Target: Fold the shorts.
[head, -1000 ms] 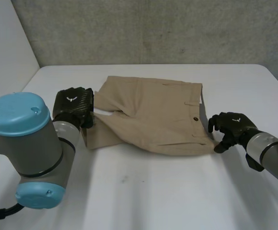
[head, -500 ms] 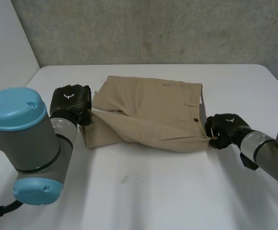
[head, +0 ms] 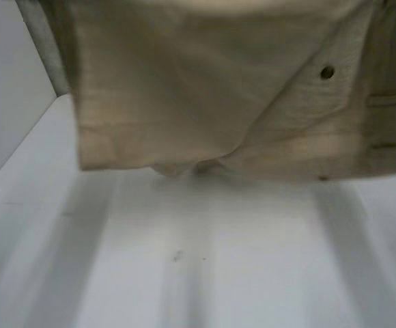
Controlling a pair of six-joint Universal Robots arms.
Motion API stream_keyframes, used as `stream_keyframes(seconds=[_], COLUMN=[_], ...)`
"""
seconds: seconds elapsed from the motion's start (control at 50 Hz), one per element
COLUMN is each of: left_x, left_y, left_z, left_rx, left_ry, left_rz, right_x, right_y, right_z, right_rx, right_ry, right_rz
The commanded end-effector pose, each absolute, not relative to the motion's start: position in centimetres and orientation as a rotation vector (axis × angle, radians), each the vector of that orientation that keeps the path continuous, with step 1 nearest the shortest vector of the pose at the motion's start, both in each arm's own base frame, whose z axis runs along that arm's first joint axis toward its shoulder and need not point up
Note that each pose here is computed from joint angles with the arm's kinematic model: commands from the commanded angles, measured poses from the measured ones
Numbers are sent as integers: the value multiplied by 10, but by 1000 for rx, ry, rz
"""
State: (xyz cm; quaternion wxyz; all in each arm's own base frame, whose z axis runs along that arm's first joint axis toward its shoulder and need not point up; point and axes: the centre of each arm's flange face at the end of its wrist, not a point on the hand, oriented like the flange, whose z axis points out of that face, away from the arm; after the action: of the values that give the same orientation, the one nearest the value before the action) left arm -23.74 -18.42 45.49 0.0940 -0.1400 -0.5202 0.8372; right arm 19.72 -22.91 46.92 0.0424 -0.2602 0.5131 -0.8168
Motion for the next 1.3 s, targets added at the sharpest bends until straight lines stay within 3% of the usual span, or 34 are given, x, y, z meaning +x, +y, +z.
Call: stream_keyframes(seconds=[0.02,0.1,0.14,0.18,0.28,0.36,0.42,0.48,0.56,0.58,0.62,0.66,0.74,0.86,0.96,1.0,1.02,1.04,1.08,1.1,1.12,1.2,1.3], left_x=[-241,-258,-260,-273,-284,-294,-300,-307,-304,-297,-289,-284,-282,-284,-275,-274,-275,-276,-276,-276,-275,-268,-261], left_y=[-208,-241,-247,-265,-286,-304,-318,-333,-345,-340,-334,-327,-317,-322,-329,-328,-327,-325,-323,-320,-315,-295,-277], left_z=[445,389,378,337,287,270,280,316,388,422,450,467,478,434,371,328,314,284,268,253,235,197,178], left_rx=[-453,-555,-571,-635,-704,-726,-709,-670,-554,-478,-408,-363,-341,-394,-422,-483,-509,-562,-589,-616,-645,-714,-776], left_ry=[-1657,-1881,-1920,-2040,-2161,-2158,-2083,-1892,-1515,-1352,-1210,-1110,-1059,-1246,-1493,-1642,-1686,-1776,-1823,-1870,-1925,-2082,-2189], left_rz=[2466,2302,2272,2151,2011,1993,2074,2272,2625,2749,2832,2878,2888,2751,2586,2472,2433,2350,2306,2262,2207,2062,1950], right_x=[203,217,220,228,238,247,255,258,255,255,252,246,241,246,247,245,245,246,247,248,248,246,242], right_y=[-260,-284,-288,-304,-322,-335,-350,-362,-378,-378,-371,-352,-336,-337,-338,-337,-337,-340,-341,-341,-341,-329,-314], right_z=[445,402,393,361,321,300,307,326,394,394,431,464,471,418,362,322,322,287,271,235,223,186,174], right_rx=[-858,-937,-948,-968,-985,-993,-973,-926,-721,-721,-620,-548,-557,-678,-750,-787,-787,-819,-834,-885,-905,-1004,-1126], right_ry=[1750,1898,1921,2008,2099,2118,2036,1941,1618,1617,1421,1250,1230,1431,1652,1795,1795,1908,1956,2078,2121,2273,2353], right_rz=[-2356,-2173,-2141,-2024,-1893,-1868,-2004,-2175,-2600,-2601,-2762,-2861,-2868,-2708,-2540,-2416,-2416,-2308,-2259,-2127,-2077,-1860,-1720])
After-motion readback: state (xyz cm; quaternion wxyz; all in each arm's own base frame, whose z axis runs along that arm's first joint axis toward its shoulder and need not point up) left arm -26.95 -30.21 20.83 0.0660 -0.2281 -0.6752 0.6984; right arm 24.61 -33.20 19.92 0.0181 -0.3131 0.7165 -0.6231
